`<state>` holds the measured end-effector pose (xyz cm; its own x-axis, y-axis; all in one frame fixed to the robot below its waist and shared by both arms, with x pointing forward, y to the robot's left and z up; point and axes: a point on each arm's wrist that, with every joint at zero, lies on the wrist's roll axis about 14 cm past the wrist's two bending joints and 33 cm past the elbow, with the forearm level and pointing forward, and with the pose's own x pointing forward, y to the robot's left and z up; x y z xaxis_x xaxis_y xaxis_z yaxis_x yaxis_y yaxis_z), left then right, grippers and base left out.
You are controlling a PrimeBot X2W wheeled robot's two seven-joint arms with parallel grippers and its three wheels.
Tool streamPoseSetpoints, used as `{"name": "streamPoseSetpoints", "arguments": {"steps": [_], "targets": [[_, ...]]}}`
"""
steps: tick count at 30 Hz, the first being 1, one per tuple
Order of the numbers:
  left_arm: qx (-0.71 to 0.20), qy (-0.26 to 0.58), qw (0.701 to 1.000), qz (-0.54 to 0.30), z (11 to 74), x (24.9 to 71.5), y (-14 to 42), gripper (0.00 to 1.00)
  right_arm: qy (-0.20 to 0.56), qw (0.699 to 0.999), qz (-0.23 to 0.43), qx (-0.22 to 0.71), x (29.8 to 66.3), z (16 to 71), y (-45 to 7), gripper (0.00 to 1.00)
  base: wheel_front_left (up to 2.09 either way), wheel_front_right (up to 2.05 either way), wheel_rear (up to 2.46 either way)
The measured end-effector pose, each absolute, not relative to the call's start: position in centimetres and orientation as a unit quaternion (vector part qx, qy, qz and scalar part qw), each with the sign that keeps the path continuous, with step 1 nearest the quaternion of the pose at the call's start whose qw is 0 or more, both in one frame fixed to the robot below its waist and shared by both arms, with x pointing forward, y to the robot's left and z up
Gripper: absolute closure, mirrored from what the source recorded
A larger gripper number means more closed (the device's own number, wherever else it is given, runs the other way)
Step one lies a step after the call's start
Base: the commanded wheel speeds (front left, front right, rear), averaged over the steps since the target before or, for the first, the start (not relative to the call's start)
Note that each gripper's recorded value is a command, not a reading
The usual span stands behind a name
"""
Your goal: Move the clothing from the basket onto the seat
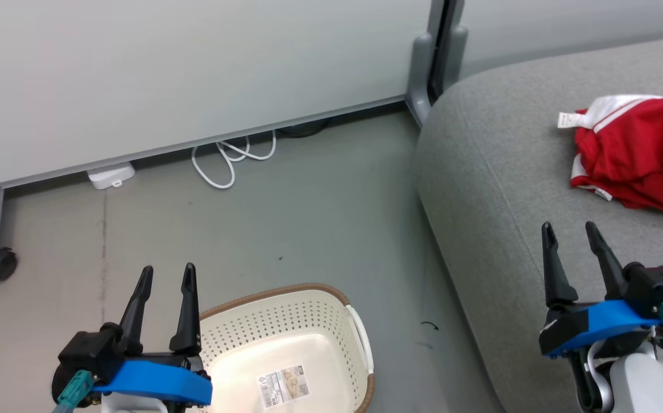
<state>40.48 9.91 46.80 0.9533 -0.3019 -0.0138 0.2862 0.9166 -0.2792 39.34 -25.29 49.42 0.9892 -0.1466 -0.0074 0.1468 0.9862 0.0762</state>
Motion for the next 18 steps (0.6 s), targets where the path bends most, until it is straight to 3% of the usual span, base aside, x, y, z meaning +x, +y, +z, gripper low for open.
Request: {"name": "streamPoseSetpoints", "arguments": {"steps": [18], "targets": [[-0.13, 0.039, 0.989, -0.053, 45.8, 37.3, 16.2, 0.0, 0.001, 0.998, 0.031, 0.047, 40.2, 49.9, -18.0, 0.0, 0.0, 0.0, 0.0]]}}
